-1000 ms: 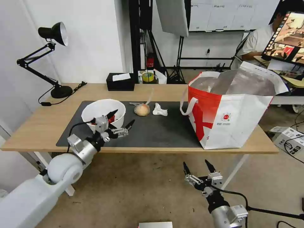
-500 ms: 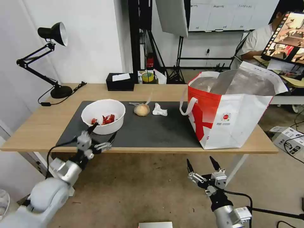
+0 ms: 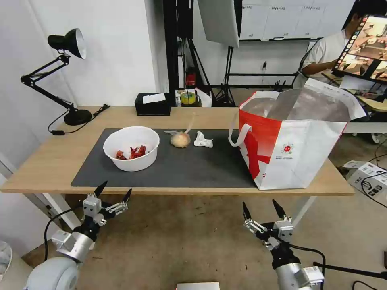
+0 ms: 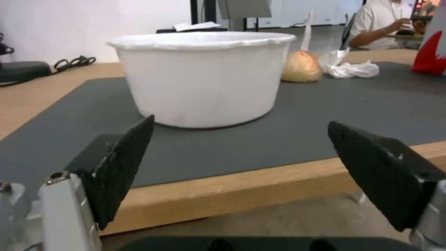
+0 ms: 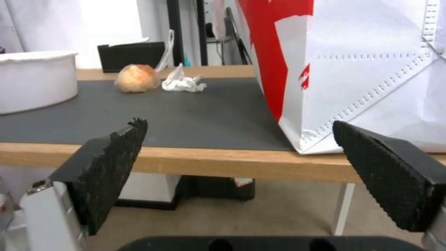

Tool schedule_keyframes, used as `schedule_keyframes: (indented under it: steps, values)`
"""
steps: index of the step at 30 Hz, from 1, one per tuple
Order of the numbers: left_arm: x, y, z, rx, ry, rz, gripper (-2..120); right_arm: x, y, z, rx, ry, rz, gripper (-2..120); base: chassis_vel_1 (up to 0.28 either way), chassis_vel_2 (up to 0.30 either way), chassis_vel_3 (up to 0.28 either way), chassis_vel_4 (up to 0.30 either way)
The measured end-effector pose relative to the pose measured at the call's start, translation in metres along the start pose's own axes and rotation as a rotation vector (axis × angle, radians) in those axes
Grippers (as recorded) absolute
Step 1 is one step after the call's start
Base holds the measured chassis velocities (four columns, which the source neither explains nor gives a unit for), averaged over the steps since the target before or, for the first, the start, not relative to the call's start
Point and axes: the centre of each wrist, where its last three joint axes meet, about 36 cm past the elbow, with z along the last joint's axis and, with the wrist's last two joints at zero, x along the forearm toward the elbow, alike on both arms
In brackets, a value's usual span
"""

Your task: Pick up the trash from the table and place it into the takeout bag.

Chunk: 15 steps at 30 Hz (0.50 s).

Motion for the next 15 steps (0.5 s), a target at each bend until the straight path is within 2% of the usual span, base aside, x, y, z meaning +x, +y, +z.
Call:
schedule_keyframes:
  steps: [15]
  values:
    - [0.0051,-0.0031,-0.0035,-0.004,-0.046,-0.012,100,-0.0016,-0.0032,-0.0071,0.009,-0.001,-0.043,100,0.000,0.000,0.000,0.000]
